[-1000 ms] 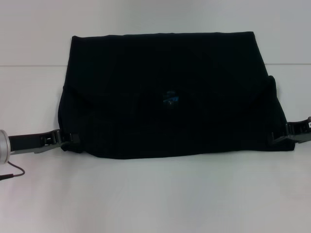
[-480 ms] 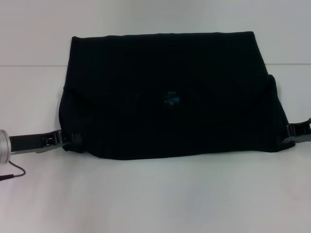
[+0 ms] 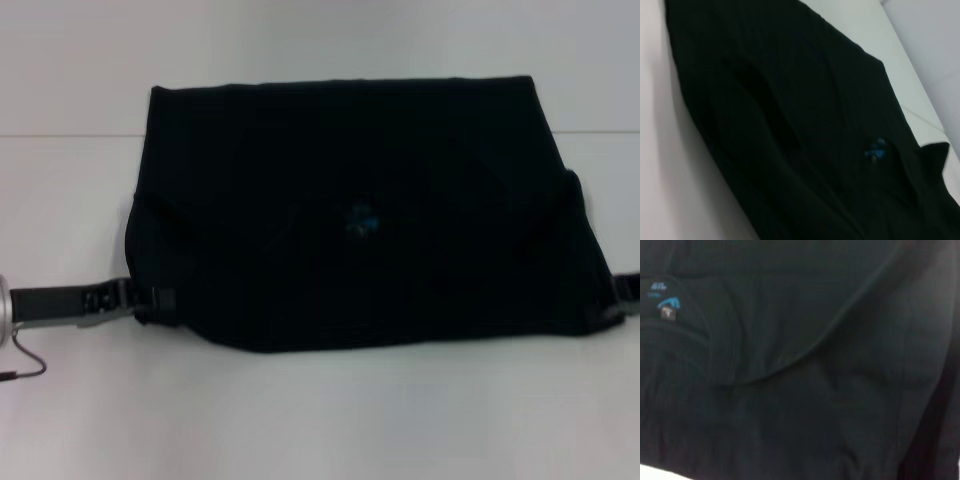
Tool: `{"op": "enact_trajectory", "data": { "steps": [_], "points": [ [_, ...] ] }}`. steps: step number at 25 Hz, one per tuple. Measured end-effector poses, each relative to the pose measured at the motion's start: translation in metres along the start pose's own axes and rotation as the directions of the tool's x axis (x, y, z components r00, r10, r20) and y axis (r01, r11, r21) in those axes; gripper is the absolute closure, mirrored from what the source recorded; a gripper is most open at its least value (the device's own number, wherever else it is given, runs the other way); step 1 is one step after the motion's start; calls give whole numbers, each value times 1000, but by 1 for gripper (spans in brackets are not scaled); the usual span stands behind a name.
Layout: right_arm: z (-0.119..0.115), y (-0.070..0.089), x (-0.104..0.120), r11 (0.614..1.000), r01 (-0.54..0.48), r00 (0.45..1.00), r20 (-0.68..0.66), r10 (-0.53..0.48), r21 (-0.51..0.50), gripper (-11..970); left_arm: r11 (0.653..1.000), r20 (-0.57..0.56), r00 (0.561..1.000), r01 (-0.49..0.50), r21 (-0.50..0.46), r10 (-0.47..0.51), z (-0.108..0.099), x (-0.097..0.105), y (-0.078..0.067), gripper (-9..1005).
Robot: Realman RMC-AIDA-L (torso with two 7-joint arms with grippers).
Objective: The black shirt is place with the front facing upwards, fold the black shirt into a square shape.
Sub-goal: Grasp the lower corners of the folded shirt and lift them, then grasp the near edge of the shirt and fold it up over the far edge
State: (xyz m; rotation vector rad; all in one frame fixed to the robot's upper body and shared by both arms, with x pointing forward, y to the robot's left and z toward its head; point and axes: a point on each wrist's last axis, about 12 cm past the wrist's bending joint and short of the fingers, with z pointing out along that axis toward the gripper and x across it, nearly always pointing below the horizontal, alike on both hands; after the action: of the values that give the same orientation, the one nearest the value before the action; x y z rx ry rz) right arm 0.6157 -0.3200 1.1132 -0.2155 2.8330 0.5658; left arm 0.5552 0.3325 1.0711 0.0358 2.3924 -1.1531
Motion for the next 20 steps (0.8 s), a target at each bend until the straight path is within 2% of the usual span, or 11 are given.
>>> {"op": "enact_trajectory", "data": {
  "steps": [1,6,10,14,17,20],
  "points": [
    [-2,-1,4,1000,1,1000,-20,-1,-11,903,1000,0,1000,0,0,0,0,0,0,946],
    [-15,-10,35,996,7,988,-153,-21,-94,903,997,-178,983,50,67,-38,-17,13,-7,946],
    [-19,-12,61,984,26,965,-251,-70,-175,903,984,-349,935,118,130,-67,-30,30,-15,946],
    [-13,-9,80,977,71,930,-341,-138,-203,902,977,-495,864,178,120,-97,-37,43,-20,947],
    [-11,-7,89,970,91,906,-386,-175,-225,902,976,-567,818,190,104,-99,-41,48,-22,948],
    [-12,-5,96,959,97,895,-399,-202,-266,902,977,-587,803,193,94,-102,-42,49,-22,948]
  ]
}}
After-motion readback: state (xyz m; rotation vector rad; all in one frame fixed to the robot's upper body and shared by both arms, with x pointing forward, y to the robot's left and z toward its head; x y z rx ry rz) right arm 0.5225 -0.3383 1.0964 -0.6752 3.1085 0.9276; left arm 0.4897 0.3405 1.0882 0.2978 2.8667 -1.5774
